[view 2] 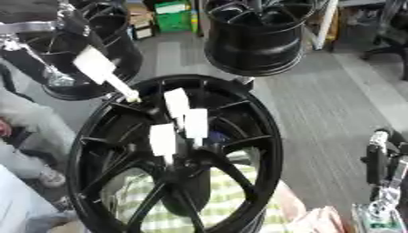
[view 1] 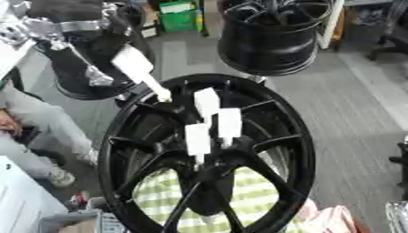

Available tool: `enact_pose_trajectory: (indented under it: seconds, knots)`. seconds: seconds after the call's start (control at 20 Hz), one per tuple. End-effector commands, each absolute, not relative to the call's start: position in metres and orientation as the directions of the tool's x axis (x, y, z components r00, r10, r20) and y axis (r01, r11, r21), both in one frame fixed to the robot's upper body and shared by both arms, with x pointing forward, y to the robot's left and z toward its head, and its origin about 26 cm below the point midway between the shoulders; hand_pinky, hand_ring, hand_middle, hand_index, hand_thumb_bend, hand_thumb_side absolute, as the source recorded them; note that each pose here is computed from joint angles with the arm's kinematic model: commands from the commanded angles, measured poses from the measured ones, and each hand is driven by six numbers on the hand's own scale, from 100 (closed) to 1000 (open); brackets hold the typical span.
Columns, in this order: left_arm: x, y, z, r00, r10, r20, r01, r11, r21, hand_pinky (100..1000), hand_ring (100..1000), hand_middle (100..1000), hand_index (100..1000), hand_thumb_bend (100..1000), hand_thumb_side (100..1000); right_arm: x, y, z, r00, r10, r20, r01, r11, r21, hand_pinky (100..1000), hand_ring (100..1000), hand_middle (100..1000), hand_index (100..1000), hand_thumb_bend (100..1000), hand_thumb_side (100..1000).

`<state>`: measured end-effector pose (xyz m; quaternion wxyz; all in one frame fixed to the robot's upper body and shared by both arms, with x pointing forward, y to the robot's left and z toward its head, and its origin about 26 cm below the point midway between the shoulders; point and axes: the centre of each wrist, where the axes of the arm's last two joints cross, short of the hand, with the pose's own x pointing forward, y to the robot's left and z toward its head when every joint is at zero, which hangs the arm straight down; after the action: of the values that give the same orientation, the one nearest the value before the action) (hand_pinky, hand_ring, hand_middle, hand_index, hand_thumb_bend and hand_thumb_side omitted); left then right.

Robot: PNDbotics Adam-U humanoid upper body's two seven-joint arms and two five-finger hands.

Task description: Pull the pin out of the wheel hub.

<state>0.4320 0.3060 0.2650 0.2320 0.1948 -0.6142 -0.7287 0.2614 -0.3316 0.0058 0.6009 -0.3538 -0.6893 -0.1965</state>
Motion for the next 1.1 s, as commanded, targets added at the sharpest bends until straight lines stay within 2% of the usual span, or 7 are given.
enact_pose_trajectory:
  seconds: [0.05, 0.3, 0.45, 0.55, 0.7, 0.95, 1.1]
  knots:
    - [0.426, 0.374, 0.278, -0.869, -0.470, -0.154, 0.132, -0.521, 0.843, 270, 246, 351, 577, 278, 184, 0.263, -0.339, 0.013, -0.042, 0.281, 0.959, 0.733, 0.661, -0.162, 472, 685, 768, 816, 100, 792]
    - [0.410, 0.456, 0.238, -0.722, -0.685, -0.100, 0.369, -0.503, 0.781, 292, 268, 377, 598, 312, 190, 0.262, -0.339, 0.013, -0.039, 0.280, 0.959, 0.736, 0.658, -0.162, 472, 685, 768, 816, 100, 792]
    - [0.397, 0.491, 0.215, -0.626, -0.774, -0.098, 0.466, -0.472, 0.748, 495, 458, 672, 807, 492, 228, 0.262, -0.340, 0.012, -0.037, 0.277, 0.960, 0.738, 0.655, -0.161, 472, 686, 768, 816, 100, 792]
    - [0.389, 0.510, 0.201, -0.545, -0.829, -0.129, 0.500, -0.444, 0.743, 545, 498, 756, 864, 613, 248, 0.262, -0.339, 0.012, -0.036, 0.276, 0.960, 0.739, 0.655, -0.160, 472, 686, 768, 816, 100, 792]
    - [0.377, 0.529, 0.176, -0.407, -0.890, -0.207, 0.499, -0.407, 0.765, 578, 525, 823, 911, 763, 474, 0.262, -0.339, 0.012, -0.036, 0.274, 0.961, 0.741, 0.653, -0.158, 472, 685, 768, 816, 100, 792]
    - [0.350, 0.553, 0.129, -0.269, -0.933, -0.238, 0.433, -0.338, 0.836, 574, 518, 813, 891, 634, 459, 0.262, -0.339, 0.012, -0.037, 0.269, 0.963, 0.743, 0.651, -0.153, 472, 685, 768, 816, 100, 792]
    - [0.334, 0.561, 0.107, -0.237, -0.959, -0.154, 0.364, -0.235, 0.901, 557, 503, 765, 860, 362, 340, 0.262, -0.338, 0.012, -0.040, 0.266, 0.963, 0.744, 0.651, -0.149, 472, 685, 768, 816, 100, 792]
